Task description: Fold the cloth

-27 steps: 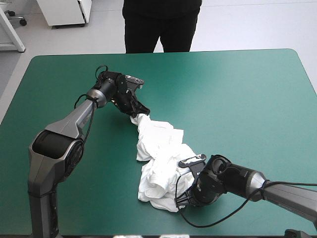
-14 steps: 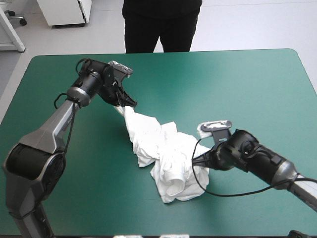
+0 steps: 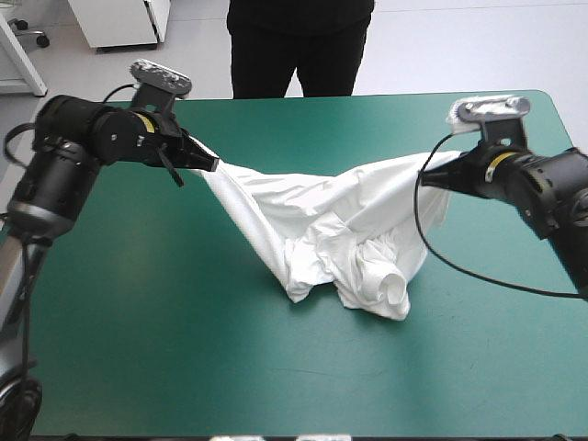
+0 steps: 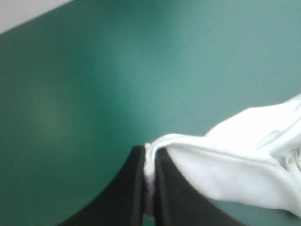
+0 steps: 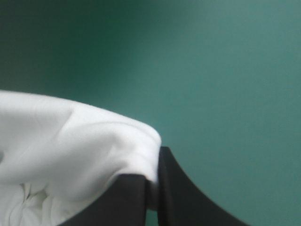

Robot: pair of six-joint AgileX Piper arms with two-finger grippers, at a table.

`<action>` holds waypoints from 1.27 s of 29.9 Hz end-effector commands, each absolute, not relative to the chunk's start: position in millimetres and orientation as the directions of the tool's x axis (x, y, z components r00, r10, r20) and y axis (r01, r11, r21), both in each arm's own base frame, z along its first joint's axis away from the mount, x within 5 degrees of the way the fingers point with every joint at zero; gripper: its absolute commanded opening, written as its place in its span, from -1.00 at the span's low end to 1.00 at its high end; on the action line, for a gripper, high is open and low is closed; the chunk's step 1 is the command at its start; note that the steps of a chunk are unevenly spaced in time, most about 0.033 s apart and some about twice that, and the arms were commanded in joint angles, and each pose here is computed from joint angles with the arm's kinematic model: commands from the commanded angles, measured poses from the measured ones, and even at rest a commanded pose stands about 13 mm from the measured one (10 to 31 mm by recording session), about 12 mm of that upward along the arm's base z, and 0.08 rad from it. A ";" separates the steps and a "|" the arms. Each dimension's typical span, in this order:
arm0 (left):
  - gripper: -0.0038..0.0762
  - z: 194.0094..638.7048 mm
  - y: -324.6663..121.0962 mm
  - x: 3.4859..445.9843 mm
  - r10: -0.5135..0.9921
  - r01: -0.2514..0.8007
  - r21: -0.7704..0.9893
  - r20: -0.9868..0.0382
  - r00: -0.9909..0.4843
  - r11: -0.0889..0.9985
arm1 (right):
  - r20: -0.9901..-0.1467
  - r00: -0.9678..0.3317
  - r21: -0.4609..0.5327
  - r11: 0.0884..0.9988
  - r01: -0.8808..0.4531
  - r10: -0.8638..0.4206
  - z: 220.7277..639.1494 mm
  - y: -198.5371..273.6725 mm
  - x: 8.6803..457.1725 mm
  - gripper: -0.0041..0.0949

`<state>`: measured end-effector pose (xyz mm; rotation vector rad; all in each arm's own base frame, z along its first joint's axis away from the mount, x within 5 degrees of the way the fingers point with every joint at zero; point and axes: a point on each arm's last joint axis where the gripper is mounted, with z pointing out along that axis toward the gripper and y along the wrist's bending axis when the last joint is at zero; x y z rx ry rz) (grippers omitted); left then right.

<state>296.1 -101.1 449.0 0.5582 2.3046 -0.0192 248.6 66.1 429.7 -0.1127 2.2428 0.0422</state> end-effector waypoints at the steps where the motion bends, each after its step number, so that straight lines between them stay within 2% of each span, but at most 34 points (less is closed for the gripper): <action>1: -0.93 505.3 -86.8 255.9 0.286 0.347 0.137 -0.859 -0.426 0.928 | -0.921 -0.385 -0.032 0.997 -0.076 -0.059 491.8 47.1 237.3 -0.95; 6: -0.93 551.3 -75.7 223.3 0.204 0.317 0.142 -0.964 -0.171 0.938 | -0.979 -0.181 -0.077 0.993 -0.089 -0.092 545.9 41.6 218.7 -0.95; 10: -0.93 588.9 -67.7 199.9 0.139 0.294 0.141 -0.990 0.028 0.945 | -0.999 0.020 -0.050 0.995 -0.088 -0.049 591.4 36.2 195.0 -0.95; 16: -0.93 637.6 -55.8 165.8 0.073 0.261 0.145 -0.960 0.270 0.954 | -0.950 0.307 -0.083 0.994 -0.076 -0.056 645.8 26.9 153.1 -0.95; 22: -0.93 676.4 -41.9 125.4 -0.005 0.239 0.123 -0.880 0.476 0.963 | -0.892 0.450 -0.072 0.995 -0.066 -0.034 673.9 18.6 119.3 -0.95; 27: -0.93 688.7 -37.1 103.6 -0.046 0.269 0.113 -0.852 0.522 0.956 | -0.882 0.471 -0.053 0.994 -0.096 -0.002 678.8 18.5 111.2 -0.95; 30: -0.93 684.9 -38.3 104.6 -0.043 0.288 0.110 -0.878 0.477 0.951 | -0.906 0.422 -0.058 0.993 -0.103 -0.009 674.3 19.2 113.4 -0.95; 35: -0.93 652.6 -48.0 131.5 0.067 0.324 0.124 -0.981 0.182 0.938 | -0.968 0.251 -0.014 0.991 -0.131 0.020 658.0 21.9 124.2 -0.95; 38: -0.93 630.3 -55.9 152.8 0.116 0.346 0.117 -0.993 0.021 0.931 | -0.998 0.069 0.000 0.993 -0.118 0.008 636.9 23.9 138.6 -0.95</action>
